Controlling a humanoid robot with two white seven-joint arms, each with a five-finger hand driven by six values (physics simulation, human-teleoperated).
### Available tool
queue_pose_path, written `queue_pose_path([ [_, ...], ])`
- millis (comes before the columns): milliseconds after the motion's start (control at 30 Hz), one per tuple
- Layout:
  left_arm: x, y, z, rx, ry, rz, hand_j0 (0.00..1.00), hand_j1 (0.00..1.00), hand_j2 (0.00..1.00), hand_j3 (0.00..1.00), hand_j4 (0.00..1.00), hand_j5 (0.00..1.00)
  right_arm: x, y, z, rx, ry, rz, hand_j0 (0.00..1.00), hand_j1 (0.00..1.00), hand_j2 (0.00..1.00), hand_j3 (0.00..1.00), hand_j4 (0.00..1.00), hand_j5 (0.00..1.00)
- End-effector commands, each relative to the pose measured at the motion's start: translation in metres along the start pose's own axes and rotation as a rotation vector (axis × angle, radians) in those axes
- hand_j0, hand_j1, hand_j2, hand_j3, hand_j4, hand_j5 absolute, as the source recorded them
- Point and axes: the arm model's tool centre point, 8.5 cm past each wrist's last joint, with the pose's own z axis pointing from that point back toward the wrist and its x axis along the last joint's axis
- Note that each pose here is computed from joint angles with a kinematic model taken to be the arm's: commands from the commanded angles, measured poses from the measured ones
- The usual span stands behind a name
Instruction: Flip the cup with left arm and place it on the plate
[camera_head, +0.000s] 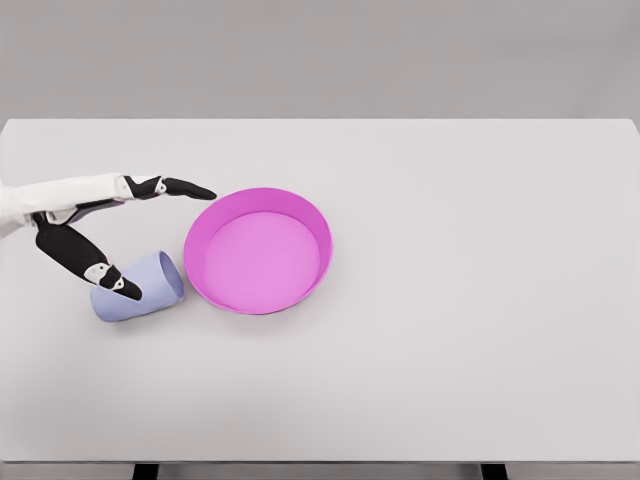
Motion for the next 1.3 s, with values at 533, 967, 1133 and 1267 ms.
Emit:
queue_pose_path([
  [533,0.032,0.011,0.033,0.033,0.046,-0.115,1.00,1.00,1.00,1.00,1.00,1.00,0.000,0.000,0.000,0.002,0.000,0.003,1.00,1.00,1.00,1.00,1.00,1.00],
  [967,0.055,0.036,0.008,0.018,-0.015,-0.280,1.00,1.00,1.00,1.00,1.00,1.00,0.000,0.000,0.000,0.002,0.000,0.003,1.00,1.00,1.00,1.00,1.00,1.00],
  [1133,0.058,0.037,-0.019,-0.036,-0.041,-0.378,1.00,1.00,1.00,1.00,1.00,1.00,0.000,0.000,0.000,0.002,0.000,0.003,1.00,1.00,1.00,1.00,1.00,1.00],
  [1267,0.045,0.046,-0.028,0.080,0.044,-0.280,1.00,1.00,1.00,1.00,1.00,1.00,0.000,0.000,0.000,0.002,0.000,0.003,1.00,1.00,1.00,1.00,1.00,1.00],
])
